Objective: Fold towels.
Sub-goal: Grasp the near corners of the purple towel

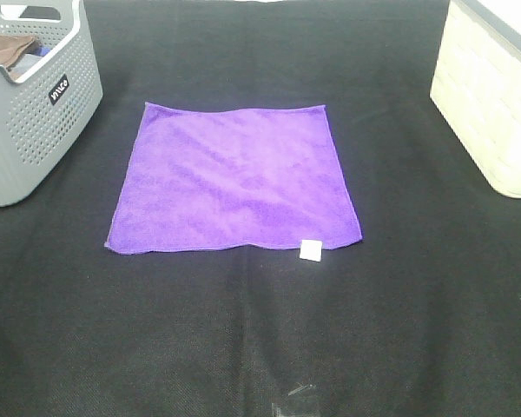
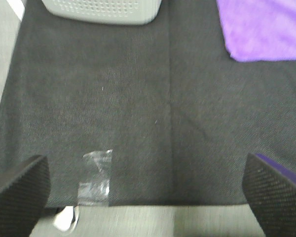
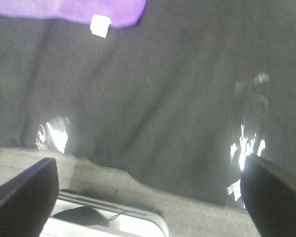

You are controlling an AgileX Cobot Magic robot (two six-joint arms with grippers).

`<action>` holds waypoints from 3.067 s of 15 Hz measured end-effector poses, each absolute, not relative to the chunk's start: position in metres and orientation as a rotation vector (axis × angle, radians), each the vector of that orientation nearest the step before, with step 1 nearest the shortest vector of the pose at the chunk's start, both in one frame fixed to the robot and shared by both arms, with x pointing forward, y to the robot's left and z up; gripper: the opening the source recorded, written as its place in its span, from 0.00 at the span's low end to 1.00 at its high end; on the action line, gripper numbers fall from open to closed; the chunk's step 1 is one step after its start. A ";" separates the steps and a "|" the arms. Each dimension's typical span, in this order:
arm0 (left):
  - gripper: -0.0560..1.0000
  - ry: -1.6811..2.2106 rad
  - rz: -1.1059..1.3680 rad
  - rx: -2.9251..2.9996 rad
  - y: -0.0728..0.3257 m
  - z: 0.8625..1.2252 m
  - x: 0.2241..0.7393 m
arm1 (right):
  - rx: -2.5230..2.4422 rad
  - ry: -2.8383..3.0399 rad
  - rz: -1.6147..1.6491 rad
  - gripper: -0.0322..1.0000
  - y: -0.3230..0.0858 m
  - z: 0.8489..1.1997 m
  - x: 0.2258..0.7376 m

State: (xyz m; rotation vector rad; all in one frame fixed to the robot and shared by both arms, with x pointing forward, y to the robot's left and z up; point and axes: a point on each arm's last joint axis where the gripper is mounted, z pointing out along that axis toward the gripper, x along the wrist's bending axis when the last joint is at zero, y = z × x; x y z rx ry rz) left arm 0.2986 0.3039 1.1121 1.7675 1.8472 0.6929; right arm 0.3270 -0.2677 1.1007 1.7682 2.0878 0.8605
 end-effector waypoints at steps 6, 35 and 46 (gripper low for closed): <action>0.99 1.978 0.266 2.062 0.299 1.053 0.466 | 1.907 2.207 0.677 0.97 -0.236 1.077 0.493; 0.99 1.884 -0.139 2.053 0.237 0.883 0.644 | 2.190 2.457 0.584 0.95 -0.206 0.885 0.646; 0.95 1.858 -0.212 2.025 0.211 0.882 0.641 | 2.123 2.535 0.572 0.94 -0.180 0.882 0.640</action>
